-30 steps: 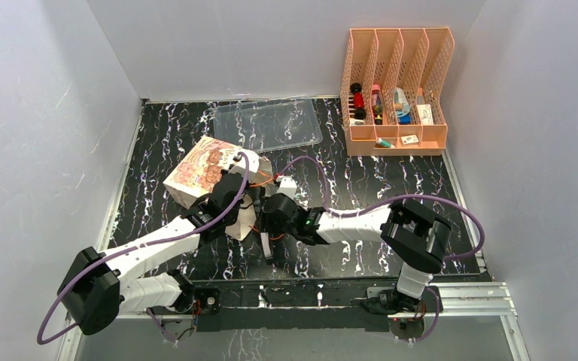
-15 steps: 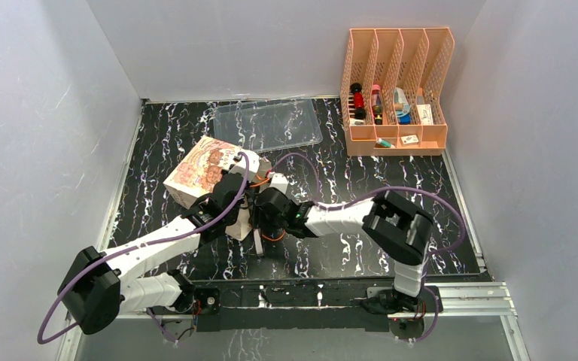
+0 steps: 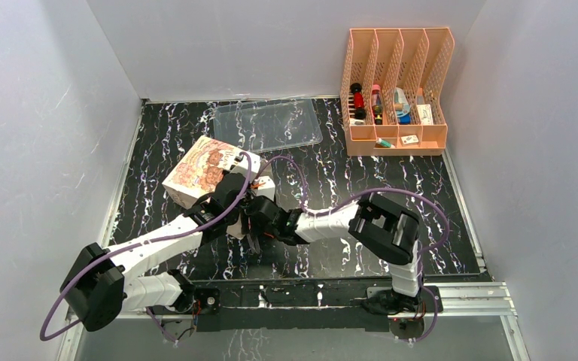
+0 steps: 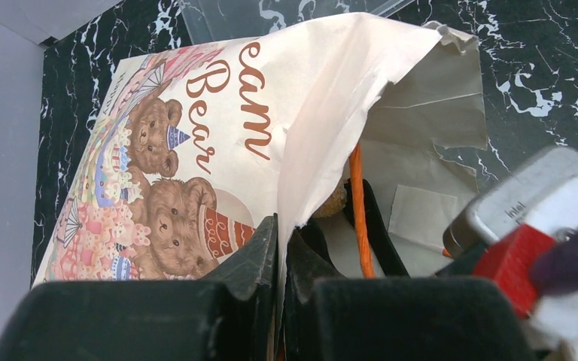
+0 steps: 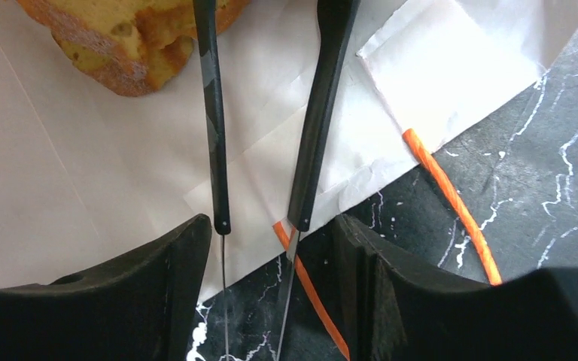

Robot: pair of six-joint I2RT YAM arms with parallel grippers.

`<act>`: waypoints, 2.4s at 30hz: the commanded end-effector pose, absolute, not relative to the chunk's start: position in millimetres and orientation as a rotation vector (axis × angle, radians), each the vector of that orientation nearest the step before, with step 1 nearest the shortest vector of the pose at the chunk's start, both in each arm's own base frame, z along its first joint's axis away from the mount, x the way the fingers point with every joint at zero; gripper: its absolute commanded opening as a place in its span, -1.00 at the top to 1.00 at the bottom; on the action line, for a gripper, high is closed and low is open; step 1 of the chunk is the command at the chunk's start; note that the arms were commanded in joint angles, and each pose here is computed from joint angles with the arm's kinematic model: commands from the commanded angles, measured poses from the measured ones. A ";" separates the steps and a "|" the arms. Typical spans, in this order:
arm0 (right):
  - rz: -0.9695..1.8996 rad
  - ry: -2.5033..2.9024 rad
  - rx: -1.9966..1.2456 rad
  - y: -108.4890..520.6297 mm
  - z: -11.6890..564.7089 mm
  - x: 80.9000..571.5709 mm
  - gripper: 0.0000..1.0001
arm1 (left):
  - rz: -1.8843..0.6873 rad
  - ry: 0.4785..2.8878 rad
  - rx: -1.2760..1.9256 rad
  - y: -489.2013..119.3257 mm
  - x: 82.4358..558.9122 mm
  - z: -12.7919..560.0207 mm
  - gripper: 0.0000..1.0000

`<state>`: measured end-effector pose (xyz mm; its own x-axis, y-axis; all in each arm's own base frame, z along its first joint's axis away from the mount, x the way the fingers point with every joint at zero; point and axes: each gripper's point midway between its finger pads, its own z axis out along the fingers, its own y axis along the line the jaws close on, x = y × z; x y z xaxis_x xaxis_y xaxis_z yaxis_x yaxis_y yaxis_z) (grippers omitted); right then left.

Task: Take the fake bread out of the paper bag
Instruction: Adjust the clamp on the paper bag.

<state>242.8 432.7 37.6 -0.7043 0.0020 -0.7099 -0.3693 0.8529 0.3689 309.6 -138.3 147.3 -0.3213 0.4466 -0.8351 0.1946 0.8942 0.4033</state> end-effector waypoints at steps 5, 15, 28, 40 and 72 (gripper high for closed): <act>0.475 2.118 -0.310 410.7 58.9 243.9 -0.54 | 0.239 1.857 0.400 -142.8 315.9 170.2 1.00; 0.455 1.886 -0.166 372.9 136.8 234.1 -0.65 | 0.242 1.846 0.369 -139.1 315.1 174.9 1.00; 0.743 1.735 -0.216 375.5 190.5 233.8 -0.96 | 0.263 1.847 0.367 -138.4 317.8 171.9 1.00; 0.697 1.827 -0.383 397.9 131.5 196.7 -0.58 | 0.246 1.867 0.362 -140.8 317.2 169.4 1.00; 0.403 1.896 -0.495 414.3 46.7 192.6 -0.25 | 0.238 1.869 0.357 -139.1 314.4 170.6 1.00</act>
<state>184.8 402.0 32.5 -0.3454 -0.2030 -0.9163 -0.5270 0.8498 0.0104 312.8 -142.8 156.5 -0.3093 0.3936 -0.8657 0.1645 0.9187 0.3590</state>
